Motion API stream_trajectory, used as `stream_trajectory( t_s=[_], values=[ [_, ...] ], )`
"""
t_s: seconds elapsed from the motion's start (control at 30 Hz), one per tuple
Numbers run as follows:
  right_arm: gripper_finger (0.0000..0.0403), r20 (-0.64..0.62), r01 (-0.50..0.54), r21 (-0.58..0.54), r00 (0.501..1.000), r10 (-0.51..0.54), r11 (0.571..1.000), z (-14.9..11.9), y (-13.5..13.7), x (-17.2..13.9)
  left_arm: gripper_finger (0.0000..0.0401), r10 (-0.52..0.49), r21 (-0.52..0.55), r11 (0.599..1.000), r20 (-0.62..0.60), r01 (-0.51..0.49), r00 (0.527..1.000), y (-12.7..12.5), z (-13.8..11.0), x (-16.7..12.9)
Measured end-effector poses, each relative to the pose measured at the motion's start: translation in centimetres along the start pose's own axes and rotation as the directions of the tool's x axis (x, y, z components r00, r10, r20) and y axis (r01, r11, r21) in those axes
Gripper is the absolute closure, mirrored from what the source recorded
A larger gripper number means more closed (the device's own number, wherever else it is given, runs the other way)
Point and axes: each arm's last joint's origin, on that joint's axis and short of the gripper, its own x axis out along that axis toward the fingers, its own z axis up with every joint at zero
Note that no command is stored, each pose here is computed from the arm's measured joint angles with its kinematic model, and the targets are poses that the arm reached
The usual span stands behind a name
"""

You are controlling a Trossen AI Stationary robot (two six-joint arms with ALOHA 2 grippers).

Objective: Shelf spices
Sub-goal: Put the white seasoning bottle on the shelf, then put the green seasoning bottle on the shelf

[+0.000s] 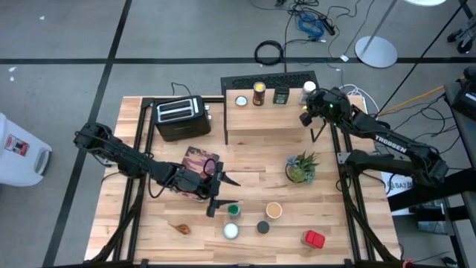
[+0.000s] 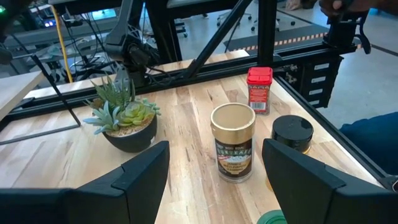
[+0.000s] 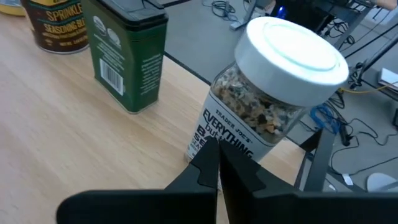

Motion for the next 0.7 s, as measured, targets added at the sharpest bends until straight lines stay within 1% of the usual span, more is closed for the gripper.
stream_trajectory(
  t_s=[0.33, 0.53, 0.7],
  values=[
    [0.0403, -0.008, 0.026, 0.012, 1.0, -0.026, 1.0, -0.08, -0.55, 0.13, 0.0134, 0.0, 0.0, 1.0, 0.002, 0.0, 1.0, 0.0, 0.02, 0.0],
    [0.0403, -0.03, -0.009, 0.021, 1.0, 0.009, 1.0, -0.31, -0.22, 0.07, 0.0134, 0.0, -0.001, 1.0, 0.003, 0.0, 1.0, 0.0, 0.03, 0.0],
    [0.0403, -0.012, -0.05, 0.025, 0.999, 0.051, 0.998, -0.18, 0.31, -0.3, 0.0134, 0.0, -0.001, 1.0, 0.002, 0.0, 1.0, 0.0, 0.02, 0.0]
  ],
)
